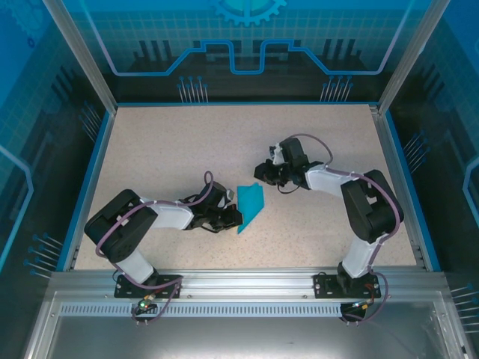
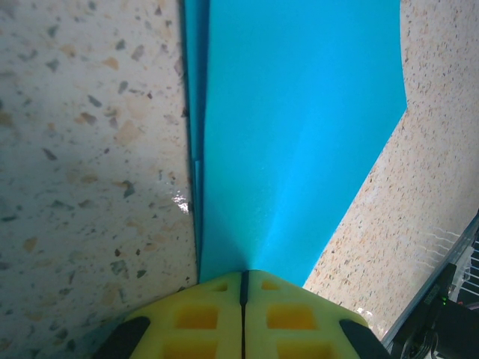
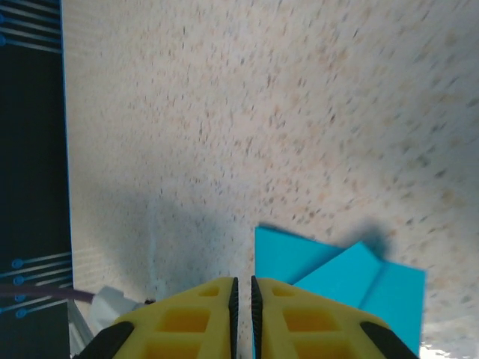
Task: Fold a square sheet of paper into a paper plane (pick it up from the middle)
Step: Fourth fold the wing at the center of the table.
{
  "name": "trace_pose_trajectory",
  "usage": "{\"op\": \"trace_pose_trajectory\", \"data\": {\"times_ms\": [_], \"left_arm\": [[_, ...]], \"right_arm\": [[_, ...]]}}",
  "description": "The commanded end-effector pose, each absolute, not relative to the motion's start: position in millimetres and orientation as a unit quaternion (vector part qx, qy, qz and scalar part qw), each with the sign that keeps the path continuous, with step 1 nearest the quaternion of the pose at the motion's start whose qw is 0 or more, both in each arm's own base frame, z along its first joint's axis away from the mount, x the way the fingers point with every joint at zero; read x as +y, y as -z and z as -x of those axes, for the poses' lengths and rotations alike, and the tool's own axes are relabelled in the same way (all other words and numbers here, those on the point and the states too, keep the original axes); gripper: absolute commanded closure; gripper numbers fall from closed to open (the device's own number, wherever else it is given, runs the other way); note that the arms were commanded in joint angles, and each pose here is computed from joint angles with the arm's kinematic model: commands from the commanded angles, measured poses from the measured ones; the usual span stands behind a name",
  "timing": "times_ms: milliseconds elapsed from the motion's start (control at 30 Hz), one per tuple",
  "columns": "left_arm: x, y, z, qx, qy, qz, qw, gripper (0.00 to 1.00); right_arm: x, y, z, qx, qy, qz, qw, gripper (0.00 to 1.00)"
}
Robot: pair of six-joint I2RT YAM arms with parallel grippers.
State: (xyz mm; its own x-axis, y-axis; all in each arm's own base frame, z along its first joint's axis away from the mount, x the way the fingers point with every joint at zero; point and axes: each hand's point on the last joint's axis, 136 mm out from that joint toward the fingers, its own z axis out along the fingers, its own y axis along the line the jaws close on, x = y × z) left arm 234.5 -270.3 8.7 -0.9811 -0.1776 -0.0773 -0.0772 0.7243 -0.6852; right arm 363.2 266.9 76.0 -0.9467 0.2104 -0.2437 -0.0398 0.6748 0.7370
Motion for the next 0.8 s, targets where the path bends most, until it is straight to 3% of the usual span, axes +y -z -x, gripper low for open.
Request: {"op": "trace_pose_trajectory", "data": {"times_ms": [0, 367, 767], "left_arm": [[-228, 46, -192, 0.964, 0.249, 0.089, 0.002, 0.94], [-225, 52, -188, 0.966, 0.242, 0.087, -0.005, 0.93], [-220, 60, -183, 0.969, 0.229, 0.090, -0.010, 0.94]], "right_arm": [[281, -48, -331, 0.908, -0.403, -0.034, 0.104, 0.85], [267, -1, -342, 0.931, -0.349, -0.056, 0.092, 0.88], [240, 0, -384, 0.934, -0.325, -0.094, 0.117, 0.87]]}}
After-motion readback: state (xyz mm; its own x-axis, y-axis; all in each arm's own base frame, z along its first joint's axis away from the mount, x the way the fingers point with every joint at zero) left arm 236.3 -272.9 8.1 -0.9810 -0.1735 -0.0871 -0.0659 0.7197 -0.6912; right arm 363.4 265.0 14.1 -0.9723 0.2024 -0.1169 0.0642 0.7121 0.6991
